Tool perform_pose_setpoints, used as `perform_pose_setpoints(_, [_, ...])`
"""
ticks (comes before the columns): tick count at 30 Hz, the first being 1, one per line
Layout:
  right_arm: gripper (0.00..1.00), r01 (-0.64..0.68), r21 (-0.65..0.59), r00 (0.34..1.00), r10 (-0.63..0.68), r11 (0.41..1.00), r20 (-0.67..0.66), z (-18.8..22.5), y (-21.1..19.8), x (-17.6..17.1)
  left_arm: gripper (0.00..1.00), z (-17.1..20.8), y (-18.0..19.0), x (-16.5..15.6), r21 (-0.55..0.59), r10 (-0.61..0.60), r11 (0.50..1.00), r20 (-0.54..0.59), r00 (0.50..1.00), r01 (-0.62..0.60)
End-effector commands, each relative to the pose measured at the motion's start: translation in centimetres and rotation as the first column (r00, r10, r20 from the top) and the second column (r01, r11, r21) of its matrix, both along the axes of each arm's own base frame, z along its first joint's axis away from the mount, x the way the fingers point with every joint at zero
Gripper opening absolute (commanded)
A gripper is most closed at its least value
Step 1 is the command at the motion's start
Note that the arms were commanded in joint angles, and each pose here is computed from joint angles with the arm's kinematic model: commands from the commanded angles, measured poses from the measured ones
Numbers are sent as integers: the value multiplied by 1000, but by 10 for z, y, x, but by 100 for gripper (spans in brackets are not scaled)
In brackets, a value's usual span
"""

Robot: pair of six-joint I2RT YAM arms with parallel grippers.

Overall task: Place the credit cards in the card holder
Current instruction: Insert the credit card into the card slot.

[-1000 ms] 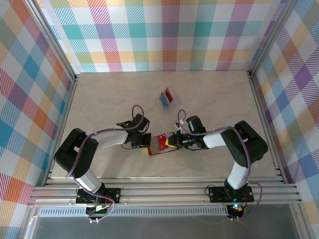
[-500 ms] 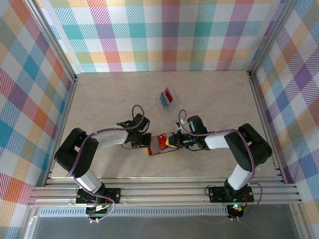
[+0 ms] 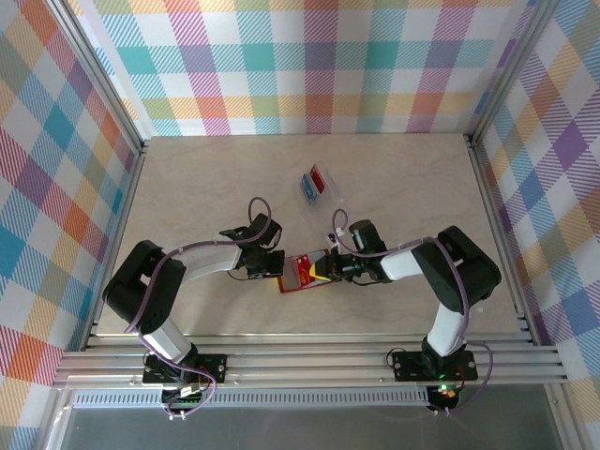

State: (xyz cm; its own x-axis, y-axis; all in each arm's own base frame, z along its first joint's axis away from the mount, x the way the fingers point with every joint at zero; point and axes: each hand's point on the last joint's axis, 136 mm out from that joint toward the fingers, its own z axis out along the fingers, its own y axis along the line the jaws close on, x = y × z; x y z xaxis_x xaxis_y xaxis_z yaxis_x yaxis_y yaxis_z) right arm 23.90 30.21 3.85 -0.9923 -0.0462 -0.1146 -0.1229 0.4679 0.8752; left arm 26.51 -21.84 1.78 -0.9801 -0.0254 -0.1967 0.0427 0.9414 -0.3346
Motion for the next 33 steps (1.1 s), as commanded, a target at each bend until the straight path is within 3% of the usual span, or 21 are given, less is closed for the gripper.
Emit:
perform_pose_setpoints(1, [0, -29, 47, 1000, 29, 998, 10, 6, 10, 3, 2, -37, 23, -18, 117, 6, 993, -86, 996, 4])
perform_pose_setpoints(28, [1, 51, -56, 998, -49, 997, 45, -14, 40, 0, 2, -42, 15, -21, 79, 1, 997, -104, 995, 8])
perform_pose_setpoints(33, [6, -8, -49, 996, 12, 999, 88, -8, 54, -5, 2, -43, 14, -21, 71, -1, 997, -107, 994, 9])
